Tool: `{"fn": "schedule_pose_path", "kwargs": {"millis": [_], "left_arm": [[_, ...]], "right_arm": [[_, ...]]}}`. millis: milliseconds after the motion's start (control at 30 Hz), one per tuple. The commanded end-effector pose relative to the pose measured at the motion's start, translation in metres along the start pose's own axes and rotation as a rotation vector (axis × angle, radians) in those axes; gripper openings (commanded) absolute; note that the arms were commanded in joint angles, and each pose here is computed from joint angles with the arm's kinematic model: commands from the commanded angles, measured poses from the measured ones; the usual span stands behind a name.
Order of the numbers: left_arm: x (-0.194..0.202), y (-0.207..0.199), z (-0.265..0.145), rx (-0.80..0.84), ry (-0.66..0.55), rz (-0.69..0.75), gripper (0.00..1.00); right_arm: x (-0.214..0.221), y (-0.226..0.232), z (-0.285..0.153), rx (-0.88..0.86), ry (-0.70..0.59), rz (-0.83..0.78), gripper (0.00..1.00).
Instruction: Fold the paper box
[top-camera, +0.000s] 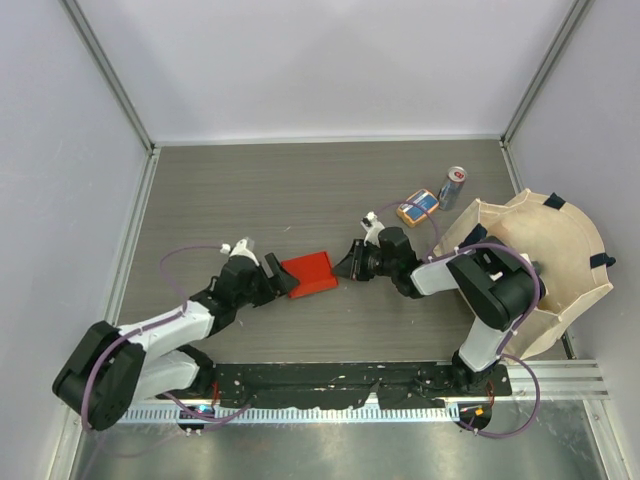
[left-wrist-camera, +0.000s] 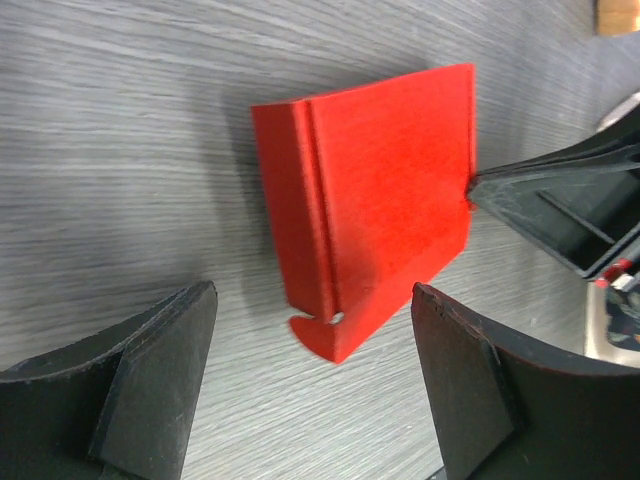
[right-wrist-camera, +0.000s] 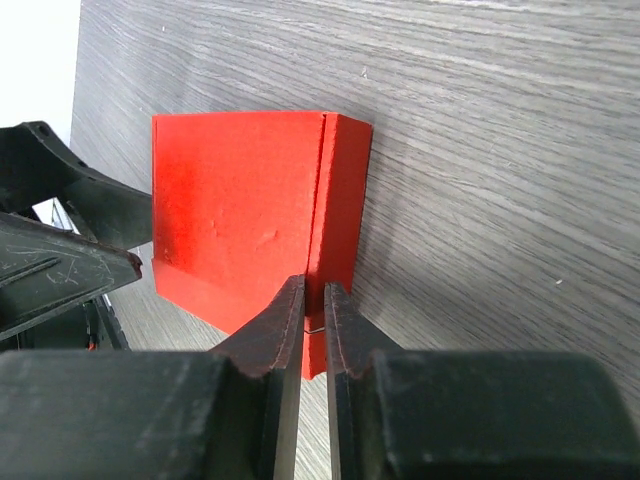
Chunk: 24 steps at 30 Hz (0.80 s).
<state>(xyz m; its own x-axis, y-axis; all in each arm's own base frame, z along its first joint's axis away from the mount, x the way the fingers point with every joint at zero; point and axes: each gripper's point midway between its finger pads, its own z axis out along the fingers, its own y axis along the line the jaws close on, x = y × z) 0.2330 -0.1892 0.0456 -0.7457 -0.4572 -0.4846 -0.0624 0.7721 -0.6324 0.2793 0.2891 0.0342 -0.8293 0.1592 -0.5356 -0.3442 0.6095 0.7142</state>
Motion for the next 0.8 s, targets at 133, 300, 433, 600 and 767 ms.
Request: {"fn": "schedule_pose_path", "kwargs": {"millis": [133,300,433,600,767], "left_arm": [[0.0,-0.035,0.016,0.19,0.012,-0.093,0.77],[-0.004,-0.037,0.015,0.227,-0.029,-0.157,0.68],[-0.013,-0.041,0.01,0.272,-0.091,-0.193,0.6],[-0.018,-0.052,0.007,0.3,-0.091,-0.208,0.49],[-0.019,-0.049,0.003,0.263,-0.082,-0.27,0.38]], "right_arm": [[0.022,-0.034,-0.001,0.106,0.045,0.03,0.16],[0.019,-0.035,-0.001,0.107,0.032,0.037,0.16],[0.021,-0.04,-0.001,0.113,0.037,0.053,0.16],[0.02,-0.038,-0.003,0.11,0.029,0.043,0.17],[0.006,-0.03,-0.01,0.132,0.013,0.009,0.25]]}}
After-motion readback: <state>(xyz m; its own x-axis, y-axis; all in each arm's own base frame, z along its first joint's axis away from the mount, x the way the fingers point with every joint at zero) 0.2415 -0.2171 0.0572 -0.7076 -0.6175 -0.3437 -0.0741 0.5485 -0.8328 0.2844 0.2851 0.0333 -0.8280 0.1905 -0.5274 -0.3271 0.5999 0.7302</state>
